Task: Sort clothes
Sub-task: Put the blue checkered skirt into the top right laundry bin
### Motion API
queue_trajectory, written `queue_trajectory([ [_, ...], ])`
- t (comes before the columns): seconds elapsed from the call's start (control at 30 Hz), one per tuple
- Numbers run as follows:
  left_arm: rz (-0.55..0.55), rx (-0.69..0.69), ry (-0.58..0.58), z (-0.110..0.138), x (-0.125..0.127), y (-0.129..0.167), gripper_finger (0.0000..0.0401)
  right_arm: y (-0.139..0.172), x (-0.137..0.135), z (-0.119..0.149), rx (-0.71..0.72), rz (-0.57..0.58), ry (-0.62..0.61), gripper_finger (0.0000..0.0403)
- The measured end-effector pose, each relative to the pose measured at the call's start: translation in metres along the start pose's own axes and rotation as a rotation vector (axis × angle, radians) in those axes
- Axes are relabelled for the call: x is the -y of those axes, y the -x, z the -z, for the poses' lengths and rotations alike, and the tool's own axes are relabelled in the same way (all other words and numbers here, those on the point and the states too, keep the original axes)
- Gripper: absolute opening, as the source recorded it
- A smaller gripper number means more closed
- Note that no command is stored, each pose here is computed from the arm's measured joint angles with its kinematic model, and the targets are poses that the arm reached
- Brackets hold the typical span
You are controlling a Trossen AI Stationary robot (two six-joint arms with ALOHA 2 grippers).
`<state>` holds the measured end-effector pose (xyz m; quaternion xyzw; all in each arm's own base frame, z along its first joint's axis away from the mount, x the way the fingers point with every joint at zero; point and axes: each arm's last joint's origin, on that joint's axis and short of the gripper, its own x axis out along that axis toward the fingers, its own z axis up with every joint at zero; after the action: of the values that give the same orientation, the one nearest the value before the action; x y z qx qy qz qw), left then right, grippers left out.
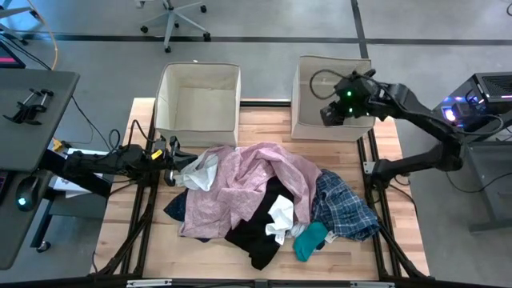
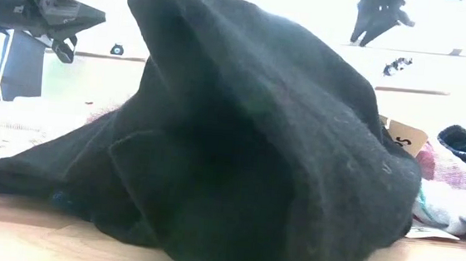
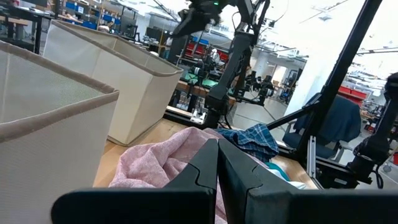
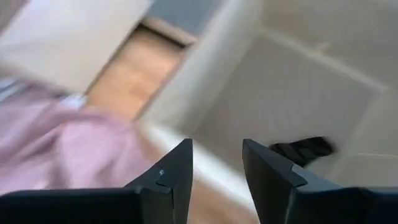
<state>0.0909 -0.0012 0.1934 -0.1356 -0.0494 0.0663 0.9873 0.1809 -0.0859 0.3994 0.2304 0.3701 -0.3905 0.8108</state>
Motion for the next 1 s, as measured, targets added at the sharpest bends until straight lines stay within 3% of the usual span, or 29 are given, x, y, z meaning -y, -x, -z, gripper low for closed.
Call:
queue_trajectory([
  [0.27, 0.0, 0.0, 0.001, 0.0, 0.0, 0.0, 0.0, 0.026, -0.055, 0.042, -0.187, -0.339, 0.116, 0.0129],
  [0.4, 0.0, -0.001, 0.0, 0.0, 0.0, 0.0, 0.0, 0.039, -0.071, 0.066, -0.317, -0.405, 0.081, 0.0129],
  [0.53, 0.0, -0.001, 0.0, 0.0, 0.0, 0.0, 0.0, 0.045, -0.077, 0.084, -0.423, -0.358, 0.067, 0.0129],
  [0.77, -0.001, -0.003, -0.001, 0.0, 0.0, 0.0, 0.0, 0.04, -0.077, 0.103, -0.585, -0.142, 0.062, 0.014],
  [0.9, -0.001, -0.003, -0.001, 0.0, 0.0, 0.0, 0.0, 0.025, -0.081, 0.116, -0.621, -0.108, 0.078, 0.0179],
  [1.0, -0.001, -0.003, -0.001, 0.0, 0.0, 0.0, 0.0, 0.003, -0.079, 0.136, -0.737, -0.042, 0.091, 0.0225],
])
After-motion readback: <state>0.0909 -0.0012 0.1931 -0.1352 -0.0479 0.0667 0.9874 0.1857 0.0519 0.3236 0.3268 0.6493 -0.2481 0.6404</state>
